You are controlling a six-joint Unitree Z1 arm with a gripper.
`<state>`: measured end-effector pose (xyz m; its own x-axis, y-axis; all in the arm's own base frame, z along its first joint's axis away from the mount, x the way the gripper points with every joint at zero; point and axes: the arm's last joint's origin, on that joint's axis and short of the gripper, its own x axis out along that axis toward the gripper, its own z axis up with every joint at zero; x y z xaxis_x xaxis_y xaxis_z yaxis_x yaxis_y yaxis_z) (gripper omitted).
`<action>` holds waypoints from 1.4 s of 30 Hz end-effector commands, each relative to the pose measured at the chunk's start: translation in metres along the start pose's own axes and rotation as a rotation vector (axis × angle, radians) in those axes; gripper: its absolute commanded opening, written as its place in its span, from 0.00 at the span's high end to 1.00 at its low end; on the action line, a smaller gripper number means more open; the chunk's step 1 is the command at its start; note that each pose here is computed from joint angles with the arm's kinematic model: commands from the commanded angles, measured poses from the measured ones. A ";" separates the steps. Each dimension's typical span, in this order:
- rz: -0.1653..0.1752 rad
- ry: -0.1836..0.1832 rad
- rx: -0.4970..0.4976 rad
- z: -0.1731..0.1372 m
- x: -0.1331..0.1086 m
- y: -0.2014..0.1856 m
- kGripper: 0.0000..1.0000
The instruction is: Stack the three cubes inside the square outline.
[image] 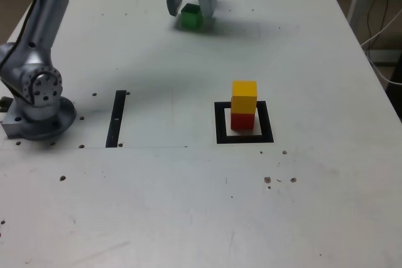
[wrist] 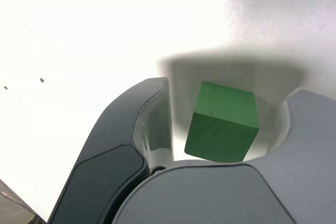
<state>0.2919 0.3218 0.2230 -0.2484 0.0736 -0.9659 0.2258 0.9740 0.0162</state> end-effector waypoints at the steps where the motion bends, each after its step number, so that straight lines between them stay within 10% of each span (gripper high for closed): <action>1: 0.000 0.003 0.000 0.001 0.001 0.000 0.70; 23: 0.001 0.004 -0.007 0.000 -0.007 -0.006 0.70; 42: 0.038 -0.109 -0.003 0.008 -0.090 -0.077 0.70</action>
<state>0.3050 0.2456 0.3004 -0.1408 0.0841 -0.9865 0.2261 0.9728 0.0506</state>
